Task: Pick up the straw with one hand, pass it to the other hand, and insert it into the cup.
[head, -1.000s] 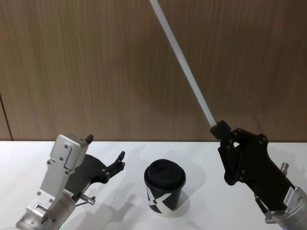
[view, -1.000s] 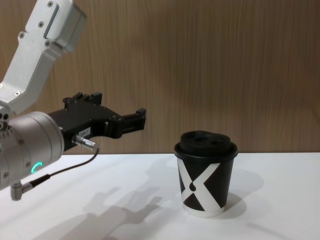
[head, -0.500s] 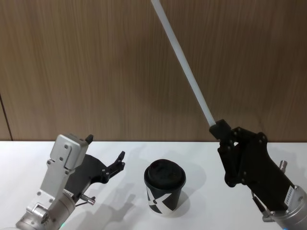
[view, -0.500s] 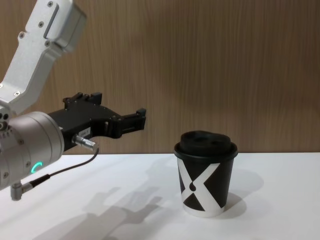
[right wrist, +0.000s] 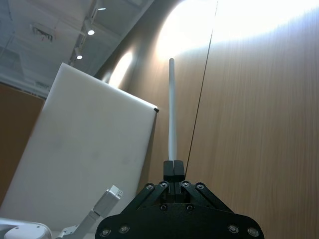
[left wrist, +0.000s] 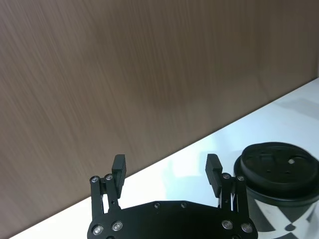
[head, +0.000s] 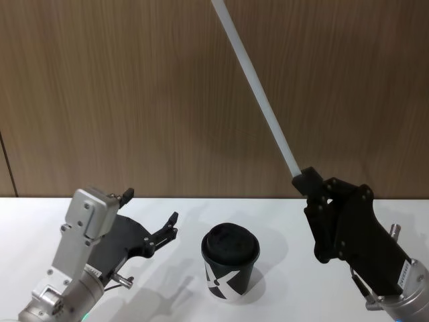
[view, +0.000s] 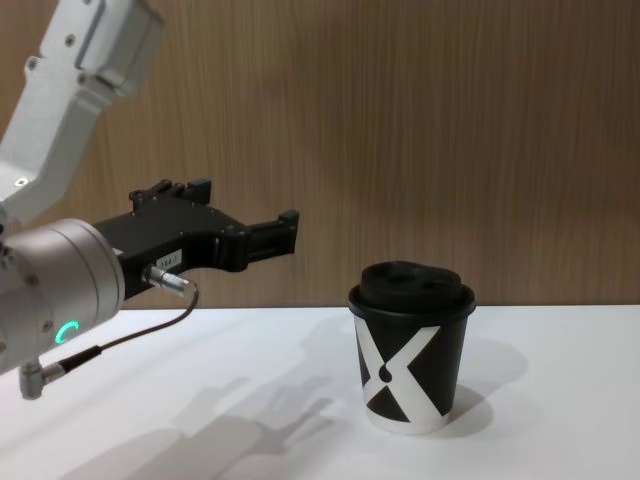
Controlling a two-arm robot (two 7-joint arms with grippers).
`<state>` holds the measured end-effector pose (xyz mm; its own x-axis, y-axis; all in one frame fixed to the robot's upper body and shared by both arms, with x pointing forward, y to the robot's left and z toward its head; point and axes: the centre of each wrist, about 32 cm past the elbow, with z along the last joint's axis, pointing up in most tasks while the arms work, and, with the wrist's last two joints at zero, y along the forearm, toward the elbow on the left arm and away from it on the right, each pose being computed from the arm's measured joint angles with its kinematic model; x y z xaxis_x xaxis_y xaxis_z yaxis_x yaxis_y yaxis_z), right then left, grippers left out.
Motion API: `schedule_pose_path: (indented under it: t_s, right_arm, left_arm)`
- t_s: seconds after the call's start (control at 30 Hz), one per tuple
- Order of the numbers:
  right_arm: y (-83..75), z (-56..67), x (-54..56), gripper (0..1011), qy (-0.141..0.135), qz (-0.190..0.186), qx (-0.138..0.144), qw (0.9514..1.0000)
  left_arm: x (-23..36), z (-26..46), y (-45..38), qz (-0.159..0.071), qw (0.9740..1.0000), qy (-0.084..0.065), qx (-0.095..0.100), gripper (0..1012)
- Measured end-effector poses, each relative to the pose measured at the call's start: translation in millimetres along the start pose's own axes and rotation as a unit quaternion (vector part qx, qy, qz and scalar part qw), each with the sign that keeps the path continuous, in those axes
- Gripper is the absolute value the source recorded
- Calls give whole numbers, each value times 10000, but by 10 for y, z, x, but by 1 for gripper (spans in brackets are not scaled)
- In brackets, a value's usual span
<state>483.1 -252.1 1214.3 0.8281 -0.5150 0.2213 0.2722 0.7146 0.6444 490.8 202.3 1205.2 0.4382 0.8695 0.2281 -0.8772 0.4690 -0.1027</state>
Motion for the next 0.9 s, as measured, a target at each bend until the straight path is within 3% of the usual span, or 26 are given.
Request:
schedule_pose_path:
  t_s: [0.23, 0.43, 0.47, 0.67, 0.9]
  right_arm:
    - [2, 0, 0, 4, 7, 12, 12, 10000]
    - [4, -1, 0, 4, 11, 21, 20, 10000]
    - [4, -1, 0, 4, 12, 22, 22, 10000]
    - [6, -1, 1, 4, 11, 26, 29, 10000]
    - [6, -1, 1, 4, 12, 28, 31, 10000]
  left_arm:
    - [66, 13, 46, -271, 9990, 326, -152, 1003]
    - [151, 47, 87, -574, 9955, 687, -300, 1003]
    - [176, 62, 96, -651, 9942, 787, -344, 1003]
    - [264, 128, 116, -988, 9882, 1061, -499, 1003]
    - [394, 282, 92, -1487, 9769, 1333, -755, 1003]
